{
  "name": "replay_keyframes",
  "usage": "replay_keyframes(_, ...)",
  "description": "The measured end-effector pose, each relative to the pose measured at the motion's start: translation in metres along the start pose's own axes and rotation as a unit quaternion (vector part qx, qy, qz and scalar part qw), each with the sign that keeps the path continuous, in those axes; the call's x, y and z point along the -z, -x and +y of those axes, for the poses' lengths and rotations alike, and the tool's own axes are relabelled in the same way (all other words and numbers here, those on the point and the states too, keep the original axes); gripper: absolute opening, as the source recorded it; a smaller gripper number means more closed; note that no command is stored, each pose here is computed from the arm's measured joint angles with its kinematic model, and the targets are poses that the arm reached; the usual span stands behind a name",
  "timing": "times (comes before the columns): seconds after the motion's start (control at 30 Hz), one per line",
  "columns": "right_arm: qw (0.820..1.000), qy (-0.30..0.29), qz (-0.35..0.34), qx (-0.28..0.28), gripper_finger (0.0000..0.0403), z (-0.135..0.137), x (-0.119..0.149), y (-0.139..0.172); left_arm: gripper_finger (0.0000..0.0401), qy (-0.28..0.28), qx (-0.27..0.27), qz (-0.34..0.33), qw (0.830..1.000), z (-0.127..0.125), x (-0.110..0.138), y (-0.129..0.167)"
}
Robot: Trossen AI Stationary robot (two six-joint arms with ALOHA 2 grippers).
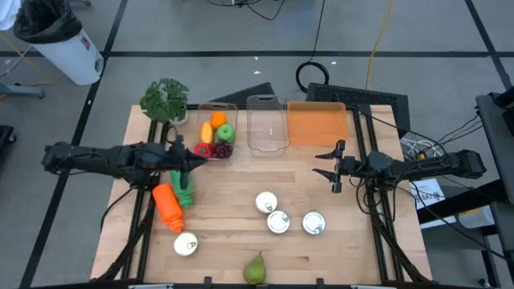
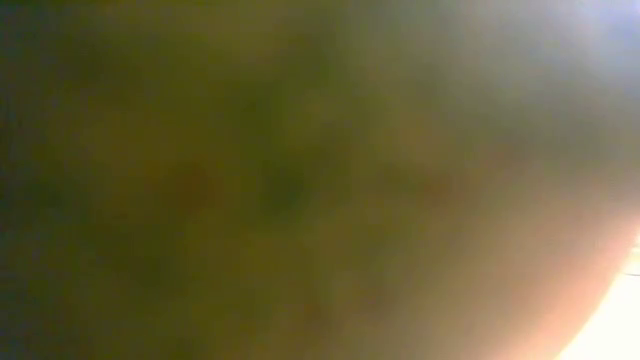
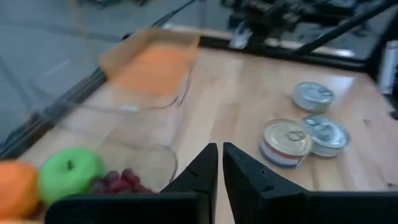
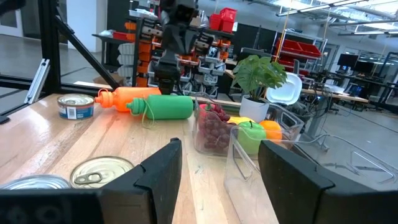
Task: Pick & Place Food Item
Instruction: Put the green pear into the left transparent bin
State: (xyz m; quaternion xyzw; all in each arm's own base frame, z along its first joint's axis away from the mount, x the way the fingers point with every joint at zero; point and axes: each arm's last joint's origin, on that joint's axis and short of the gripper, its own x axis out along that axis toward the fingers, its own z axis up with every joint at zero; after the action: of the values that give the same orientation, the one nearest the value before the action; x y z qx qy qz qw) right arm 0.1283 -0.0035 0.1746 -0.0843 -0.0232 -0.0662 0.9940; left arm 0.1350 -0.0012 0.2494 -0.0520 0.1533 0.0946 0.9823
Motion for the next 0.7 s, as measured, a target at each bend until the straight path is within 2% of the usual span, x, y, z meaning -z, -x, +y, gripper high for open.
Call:
replay_keyframes(0.17,1.000,0.000,0.000,0.000,0.0199,0.000,0.000,0.000,0.0035,-0.031,0.057,-0.044,0.997,0.003,0.022,0.009)
replay_keyframes(0.43,1.000,0.000,0.000,0.000,0.0199,0.000,0.000,0.000,0.0035,-0.038,0.065,-0.089,0.993,0.010,0.037,0.028)
replay_keyframes(0.7,1.000,0.000,0.000,0.000,0.0199,0.000,0.000,0.000,0.0035,-0.032,0.081,-0.117,0.989,0.011,0.038,0.037)
